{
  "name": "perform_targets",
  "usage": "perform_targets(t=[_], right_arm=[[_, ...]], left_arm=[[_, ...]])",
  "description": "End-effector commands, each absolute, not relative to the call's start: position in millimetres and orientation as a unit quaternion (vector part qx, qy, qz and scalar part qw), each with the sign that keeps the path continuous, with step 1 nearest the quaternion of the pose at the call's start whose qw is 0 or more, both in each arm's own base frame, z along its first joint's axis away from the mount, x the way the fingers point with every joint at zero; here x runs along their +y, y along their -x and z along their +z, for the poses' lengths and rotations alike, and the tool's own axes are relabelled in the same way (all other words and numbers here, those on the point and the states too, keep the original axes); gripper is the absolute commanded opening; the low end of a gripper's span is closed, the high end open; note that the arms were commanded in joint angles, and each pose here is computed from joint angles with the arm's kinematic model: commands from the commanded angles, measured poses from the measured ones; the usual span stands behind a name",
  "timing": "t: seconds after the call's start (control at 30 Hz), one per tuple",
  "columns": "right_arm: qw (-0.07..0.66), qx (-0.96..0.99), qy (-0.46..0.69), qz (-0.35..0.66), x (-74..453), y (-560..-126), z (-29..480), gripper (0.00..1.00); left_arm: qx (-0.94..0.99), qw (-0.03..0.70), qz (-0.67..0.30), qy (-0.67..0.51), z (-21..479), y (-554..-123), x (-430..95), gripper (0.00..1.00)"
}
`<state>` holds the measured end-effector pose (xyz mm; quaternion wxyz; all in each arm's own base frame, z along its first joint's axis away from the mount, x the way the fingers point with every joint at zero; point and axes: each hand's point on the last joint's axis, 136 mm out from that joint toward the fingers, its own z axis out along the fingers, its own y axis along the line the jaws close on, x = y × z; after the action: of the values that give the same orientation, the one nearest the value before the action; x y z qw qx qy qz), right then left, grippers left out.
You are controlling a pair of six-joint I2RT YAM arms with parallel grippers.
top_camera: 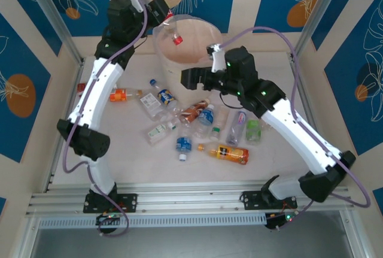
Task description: Put the plastic bottles in the bin
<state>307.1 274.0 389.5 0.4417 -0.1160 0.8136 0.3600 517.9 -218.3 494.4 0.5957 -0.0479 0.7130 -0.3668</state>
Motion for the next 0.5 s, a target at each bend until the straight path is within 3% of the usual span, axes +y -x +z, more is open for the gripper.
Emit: perform_targets(t=[0.0, 0.47], right_arm=[[0.47, 0.821, 0.059, 0.319, 235, -303, 389, 0.99], [0.486, 0.827, 0.003, 0.284, 180, -269, 365, 0.99]], left_arm=[[0.694, 0.643, -0.325, 0.004, 502, -537, -231, 0.53], [0.727, 0.636, -0.231, -0.119, 416, -579, -306, 0.59]])
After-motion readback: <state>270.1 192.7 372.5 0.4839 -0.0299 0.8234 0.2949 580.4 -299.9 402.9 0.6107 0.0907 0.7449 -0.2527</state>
